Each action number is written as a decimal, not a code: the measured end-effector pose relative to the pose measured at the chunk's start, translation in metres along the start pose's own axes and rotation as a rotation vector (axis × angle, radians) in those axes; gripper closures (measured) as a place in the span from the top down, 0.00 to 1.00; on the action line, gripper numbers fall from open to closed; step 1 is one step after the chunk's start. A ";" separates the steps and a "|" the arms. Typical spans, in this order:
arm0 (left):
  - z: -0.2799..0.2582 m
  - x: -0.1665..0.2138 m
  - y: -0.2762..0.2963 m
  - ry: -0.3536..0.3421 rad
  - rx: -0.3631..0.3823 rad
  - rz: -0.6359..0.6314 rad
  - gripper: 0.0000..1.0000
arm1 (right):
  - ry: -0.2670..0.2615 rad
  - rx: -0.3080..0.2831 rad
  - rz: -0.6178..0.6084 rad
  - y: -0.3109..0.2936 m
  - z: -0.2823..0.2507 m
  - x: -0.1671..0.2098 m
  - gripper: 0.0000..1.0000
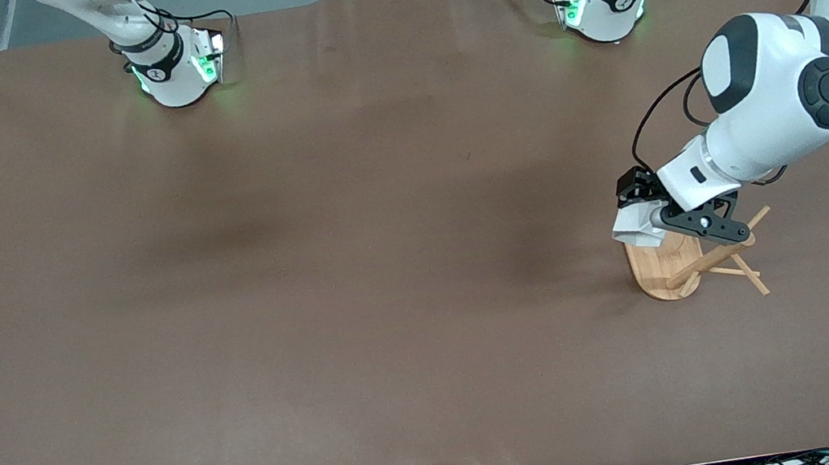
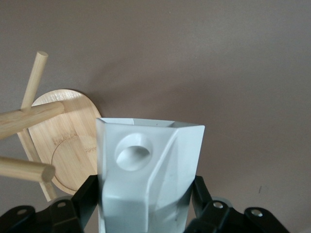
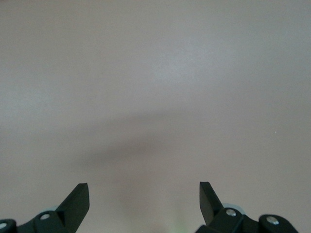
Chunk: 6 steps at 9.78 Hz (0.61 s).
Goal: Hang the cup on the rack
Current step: 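Lower the cup's handle hole onto a rack peg with the left gripper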
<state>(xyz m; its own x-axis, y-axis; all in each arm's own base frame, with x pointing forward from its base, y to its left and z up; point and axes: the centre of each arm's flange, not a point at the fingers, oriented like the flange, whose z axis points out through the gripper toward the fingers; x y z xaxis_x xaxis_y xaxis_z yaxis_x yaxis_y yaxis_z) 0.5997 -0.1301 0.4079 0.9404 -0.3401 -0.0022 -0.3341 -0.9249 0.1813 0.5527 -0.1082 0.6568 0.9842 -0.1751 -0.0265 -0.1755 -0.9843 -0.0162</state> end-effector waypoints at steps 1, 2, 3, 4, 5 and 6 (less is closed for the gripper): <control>0.001 0.000 -0.002 0.001 0.000 0.005 0.82 | -0.002 0.001 0.000 0.000 0.001 -0.001 1.00; -0.001 0.000 -0.009 0.006 0.003 0.009 0.82 | -0.005 0.001 0.001 0.001 0.001 -0.005 1.00; -0.005 0.000 -0.019 0.015 0.007 0.007 0.82 | -0.004 0.002 0.002 0.002 0.000 -0.007 1.00; -0.008 -0.001 -0.026 0.021 0.011 0.004 0.82 | 0.000 0.003 0.003 0.002 -0.001 -0.010 1.00; -0.009 -0.001 -0.028 0.023 0.011 0.004 0.82 | 0.000 0.003 0.003 0.002 -0.001 -0.011 1.00; -0.009 -0.001 -0.028 0.023 0.011 0.005 0.82 | 0.000 0.003 0.003 0.002 -0.001 -0.011 1.00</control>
<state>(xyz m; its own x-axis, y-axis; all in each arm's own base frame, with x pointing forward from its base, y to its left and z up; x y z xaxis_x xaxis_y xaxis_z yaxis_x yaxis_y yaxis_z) 0.6090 -0.1023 0.4118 0.9399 -0.3409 0.0212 -0.3394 -0.9252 0.1701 0.5415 -0.1083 0.6577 0.9837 -0.1779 -0.0269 -0.1785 -0.9837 -0.0196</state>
